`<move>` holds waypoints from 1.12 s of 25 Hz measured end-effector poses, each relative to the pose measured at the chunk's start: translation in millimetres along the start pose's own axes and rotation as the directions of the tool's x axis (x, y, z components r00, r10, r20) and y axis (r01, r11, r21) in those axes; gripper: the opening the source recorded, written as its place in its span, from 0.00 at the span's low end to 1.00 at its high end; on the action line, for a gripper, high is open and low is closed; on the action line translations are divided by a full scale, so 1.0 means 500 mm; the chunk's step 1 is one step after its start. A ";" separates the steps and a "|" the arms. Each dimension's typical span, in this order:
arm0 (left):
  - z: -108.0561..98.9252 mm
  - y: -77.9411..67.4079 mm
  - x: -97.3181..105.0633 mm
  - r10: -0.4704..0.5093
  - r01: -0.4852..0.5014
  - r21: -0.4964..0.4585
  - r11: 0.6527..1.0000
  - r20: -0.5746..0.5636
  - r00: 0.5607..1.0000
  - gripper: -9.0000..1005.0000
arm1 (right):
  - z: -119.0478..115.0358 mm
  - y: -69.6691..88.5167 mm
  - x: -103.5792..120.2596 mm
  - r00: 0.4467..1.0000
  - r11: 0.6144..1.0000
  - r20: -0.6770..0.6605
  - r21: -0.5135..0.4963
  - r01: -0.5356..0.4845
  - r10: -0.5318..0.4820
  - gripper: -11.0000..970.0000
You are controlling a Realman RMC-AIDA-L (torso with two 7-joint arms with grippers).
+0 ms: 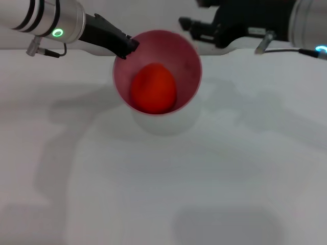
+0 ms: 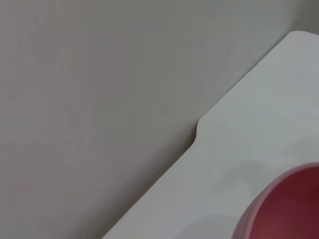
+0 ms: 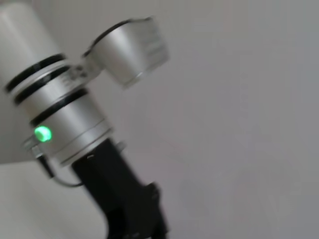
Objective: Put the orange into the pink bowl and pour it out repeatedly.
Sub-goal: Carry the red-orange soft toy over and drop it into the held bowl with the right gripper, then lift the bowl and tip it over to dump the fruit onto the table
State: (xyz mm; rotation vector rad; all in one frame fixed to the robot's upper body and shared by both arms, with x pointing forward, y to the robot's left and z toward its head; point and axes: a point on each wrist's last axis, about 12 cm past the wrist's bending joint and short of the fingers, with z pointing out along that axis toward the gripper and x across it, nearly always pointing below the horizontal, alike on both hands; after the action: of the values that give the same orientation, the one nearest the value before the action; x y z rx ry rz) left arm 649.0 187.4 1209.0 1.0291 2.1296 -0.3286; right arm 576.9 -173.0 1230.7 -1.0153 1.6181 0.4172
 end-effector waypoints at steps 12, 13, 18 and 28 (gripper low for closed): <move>0.027 -0.043 0.002 0.183 -0.179 -0.086 0.980 0.041 0.982 0.05 | -0.164 -0.010 0.110 0.750 0.969 0.652 0.237 -0.065 -0.109 0.56; 0.034 -0.049 0.002 0.205 -0.201 -0.092 0.975 0.041 0.978 0.05 | -0.192 -0.010 0.147 0.667 0.947 0.729 0.301 -0.111 -0.153 0.55; 0.049 -0.069 -0.007 0.290 -0.280 -0.140 0.950 0.058 0.955 0.05 | -0.243 -0.015 0.214 0.566 0.888 0.802 0.385 -0.250 -0.189 0.55; 0.063 -0.148 -0.004 0.506 -0.340 -0.458 0.822 0.310 0.805 0.05 | -0.284 -0.012 0.273 0.515 0.827 0.837 0.414 -0.379 -0.183 0.56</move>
State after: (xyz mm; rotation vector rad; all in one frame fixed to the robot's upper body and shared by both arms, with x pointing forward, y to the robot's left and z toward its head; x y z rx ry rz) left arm 609.7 122.5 1182.5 1.0603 1.4360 0.0906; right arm 493.6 -332.9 1151.1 -0.1349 0.7579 0.3955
